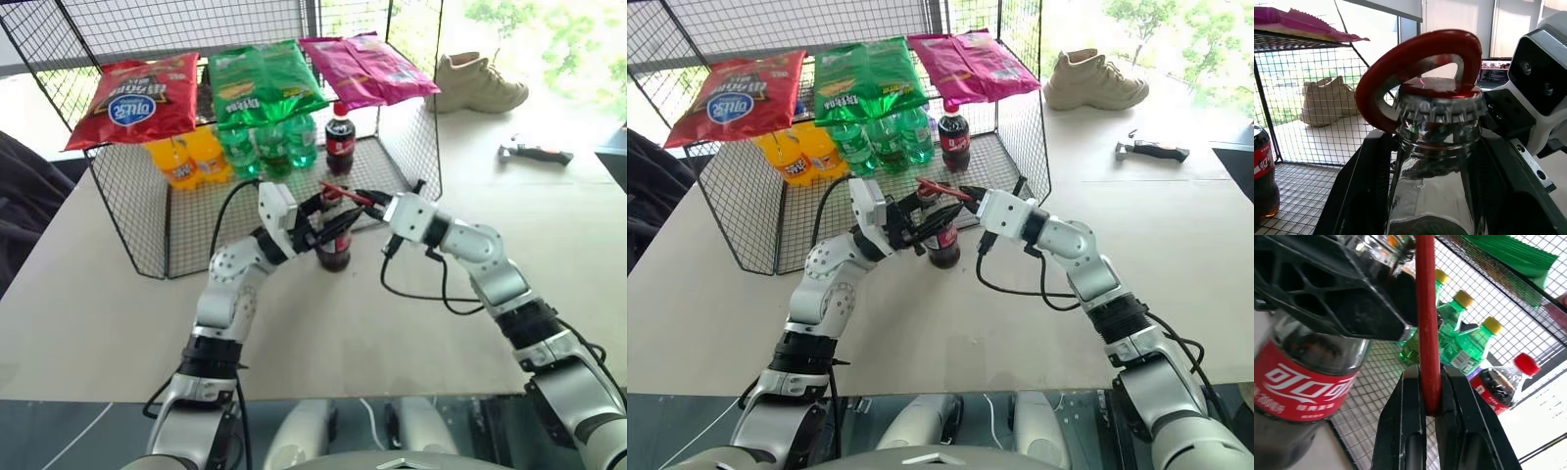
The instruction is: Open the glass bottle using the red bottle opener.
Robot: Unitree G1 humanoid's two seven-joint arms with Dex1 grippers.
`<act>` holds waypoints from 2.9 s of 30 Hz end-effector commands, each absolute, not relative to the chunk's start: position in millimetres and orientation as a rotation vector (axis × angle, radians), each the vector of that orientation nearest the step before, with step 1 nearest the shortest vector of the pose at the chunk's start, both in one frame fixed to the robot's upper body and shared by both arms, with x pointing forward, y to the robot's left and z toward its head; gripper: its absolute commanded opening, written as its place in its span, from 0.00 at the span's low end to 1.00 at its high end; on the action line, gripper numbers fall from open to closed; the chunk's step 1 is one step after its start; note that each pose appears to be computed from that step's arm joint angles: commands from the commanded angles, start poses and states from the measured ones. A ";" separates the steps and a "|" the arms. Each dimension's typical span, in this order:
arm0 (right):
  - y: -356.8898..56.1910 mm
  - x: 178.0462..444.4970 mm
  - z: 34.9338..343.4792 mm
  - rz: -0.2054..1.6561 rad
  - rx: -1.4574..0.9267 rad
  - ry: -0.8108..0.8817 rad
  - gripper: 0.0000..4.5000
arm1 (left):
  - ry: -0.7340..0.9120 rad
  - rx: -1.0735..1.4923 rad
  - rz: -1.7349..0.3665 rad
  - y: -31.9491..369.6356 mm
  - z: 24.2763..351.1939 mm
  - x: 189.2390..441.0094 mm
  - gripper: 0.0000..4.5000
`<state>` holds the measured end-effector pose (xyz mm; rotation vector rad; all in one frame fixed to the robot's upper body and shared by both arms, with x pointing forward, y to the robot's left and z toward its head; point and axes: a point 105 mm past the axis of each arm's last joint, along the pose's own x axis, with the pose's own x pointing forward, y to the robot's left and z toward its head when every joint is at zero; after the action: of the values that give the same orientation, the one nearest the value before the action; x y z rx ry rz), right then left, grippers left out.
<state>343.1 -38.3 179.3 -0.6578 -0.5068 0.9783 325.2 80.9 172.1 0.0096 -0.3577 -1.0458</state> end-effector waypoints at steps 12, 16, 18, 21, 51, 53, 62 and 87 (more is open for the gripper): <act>-61.0 345.7 279.5 0.606 -1.170 -1.003 0.00 | -0.177 0.005 -1.035 83.2 129.9 329.0 0.44; -66.0 338.2 304.9 0.479 -1.241 -1.164 0.00 | -0.175 0.003 -1.035 83.2 129.5 329.0 0.44; -67.1 339.4 306.2 0.464 -1.218 -1.170 0.00 | -0.174 0.003 -1.035 83.3 129.3 329.0 0.44; -66.7 340.2 304.0 0.465 -1.212 -1.172 0.00 | -0.173 0.003 -1.033 83.8 128.9 329.0 0.44; -58.8 351.8 252.8 0.644 -0.773 -0.827 0.00 | -0.216 -0.008 -1.021 90.9 140.5 324.0 0.99; -58.7 352.0 250.9 0.650 -0.766 -0.817 0.00 | -0.213 -0.005 -1.023 91.8 139.7 323.0 0.99; -60.4 352.6 242.2 0.657 -0.742 -0.776 0.00 | -0.186 0.022 -1.064 97.8 137.1 309.2 0.99; -90.6 339.2 162.0 0.786 -0.192 -0.217 0.00 | -0.135 0.128 -0.978 132.3 134.5 281.9 0.99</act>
<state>344.3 -88.5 147.0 -0.2118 -0.1761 0.7769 283.8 130.1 118.6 0.1080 -0.0758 -0.9895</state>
